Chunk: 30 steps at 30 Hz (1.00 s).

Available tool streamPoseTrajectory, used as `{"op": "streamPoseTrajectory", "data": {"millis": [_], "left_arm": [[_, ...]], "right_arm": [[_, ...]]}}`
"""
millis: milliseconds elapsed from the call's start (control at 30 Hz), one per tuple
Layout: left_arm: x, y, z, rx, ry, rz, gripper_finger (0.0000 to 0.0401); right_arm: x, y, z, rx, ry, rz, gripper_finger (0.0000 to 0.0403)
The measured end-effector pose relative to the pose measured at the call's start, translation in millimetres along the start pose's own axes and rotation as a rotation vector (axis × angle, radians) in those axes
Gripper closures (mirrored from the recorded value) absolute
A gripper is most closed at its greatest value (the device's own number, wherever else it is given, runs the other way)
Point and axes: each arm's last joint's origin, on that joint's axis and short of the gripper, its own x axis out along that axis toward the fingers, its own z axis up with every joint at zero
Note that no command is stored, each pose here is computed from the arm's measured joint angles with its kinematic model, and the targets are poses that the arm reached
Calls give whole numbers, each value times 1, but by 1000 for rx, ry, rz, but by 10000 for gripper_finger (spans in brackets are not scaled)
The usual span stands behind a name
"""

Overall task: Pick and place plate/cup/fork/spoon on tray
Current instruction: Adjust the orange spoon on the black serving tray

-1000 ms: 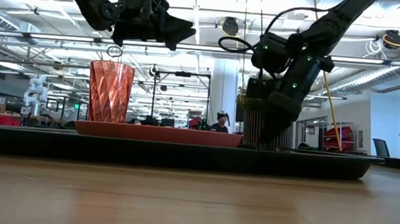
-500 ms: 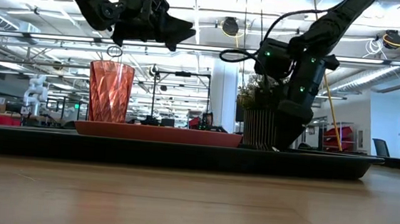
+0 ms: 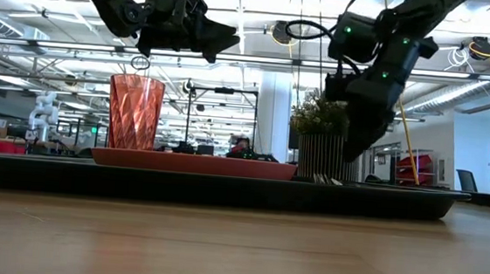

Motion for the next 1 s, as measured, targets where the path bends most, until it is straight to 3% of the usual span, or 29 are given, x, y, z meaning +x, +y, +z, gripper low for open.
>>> {"op": "streamPoseTrajectory", "data": {"millis": [133,267,533,833,1000], "left_arm": [[0,0,0,0,0,0,229],[0,0,0,-1,-1,0,229],[0,0,10,67,-60,5,229],[-1,0,18,114,-110,8,229],[-2,1,18,105,-109,11,229]], "right_arm": [[10,22,-10,95,58,34,245],[19,42,-17,162,78,-2,246],[27,65,-29,260,105,-15,273],[10,87,-10,301,-18,-26,284],[10,91,-10,372,-18,-52,285]]}}
